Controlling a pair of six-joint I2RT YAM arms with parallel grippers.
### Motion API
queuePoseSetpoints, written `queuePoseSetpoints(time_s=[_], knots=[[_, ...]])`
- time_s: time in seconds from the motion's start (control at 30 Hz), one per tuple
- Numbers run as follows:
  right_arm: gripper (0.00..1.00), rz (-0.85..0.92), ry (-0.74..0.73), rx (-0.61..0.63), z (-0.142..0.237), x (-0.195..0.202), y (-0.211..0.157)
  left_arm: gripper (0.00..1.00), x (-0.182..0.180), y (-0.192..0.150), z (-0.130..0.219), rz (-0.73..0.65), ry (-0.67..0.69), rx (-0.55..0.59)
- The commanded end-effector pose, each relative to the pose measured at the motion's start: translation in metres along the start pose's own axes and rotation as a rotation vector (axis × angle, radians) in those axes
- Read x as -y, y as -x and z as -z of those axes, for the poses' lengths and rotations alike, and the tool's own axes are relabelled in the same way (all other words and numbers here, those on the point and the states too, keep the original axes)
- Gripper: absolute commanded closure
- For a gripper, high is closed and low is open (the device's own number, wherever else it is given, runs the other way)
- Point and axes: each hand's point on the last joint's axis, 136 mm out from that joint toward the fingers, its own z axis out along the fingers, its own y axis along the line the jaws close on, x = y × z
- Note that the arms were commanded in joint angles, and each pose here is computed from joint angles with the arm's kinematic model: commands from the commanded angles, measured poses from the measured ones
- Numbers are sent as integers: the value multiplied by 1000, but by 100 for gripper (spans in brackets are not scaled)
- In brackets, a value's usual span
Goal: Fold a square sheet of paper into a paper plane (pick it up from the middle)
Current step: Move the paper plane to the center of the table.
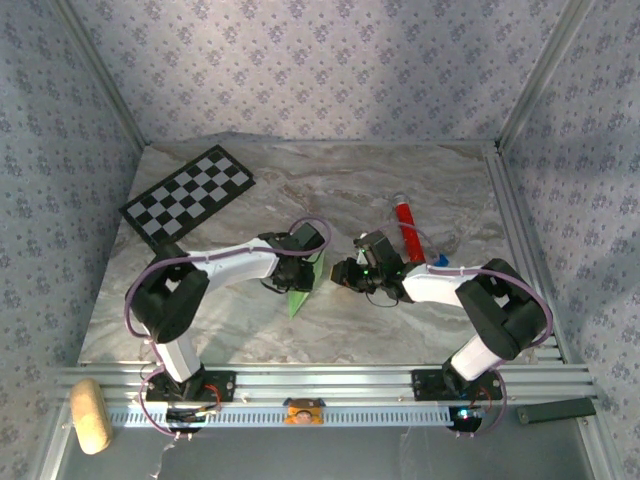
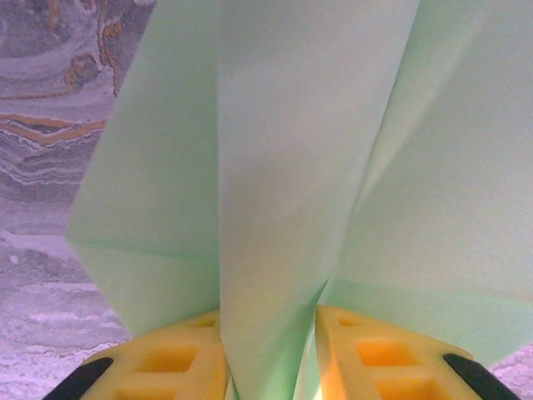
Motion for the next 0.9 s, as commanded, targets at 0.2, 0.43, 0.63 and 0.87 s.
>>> queuePoseSetpoints(time_s=[0.2, 0.43, 0.63, 0.87], knots=[[73, -7, -18, -6, 0, -1, 0, 76, 4, -7, -4, -12, -11, -26], [73, -6, -20, -6, 0, -1, 0, 77, 3, -9, -10, -19, 0, -36], [73, -6, -19, -11, -1, -1, 0, 75, 4, -11, -14, -27, 11, -44], [73, -6, -21, -9, -2, -1, 0, 76, 8, -5, -12, -48, 11, 2]])
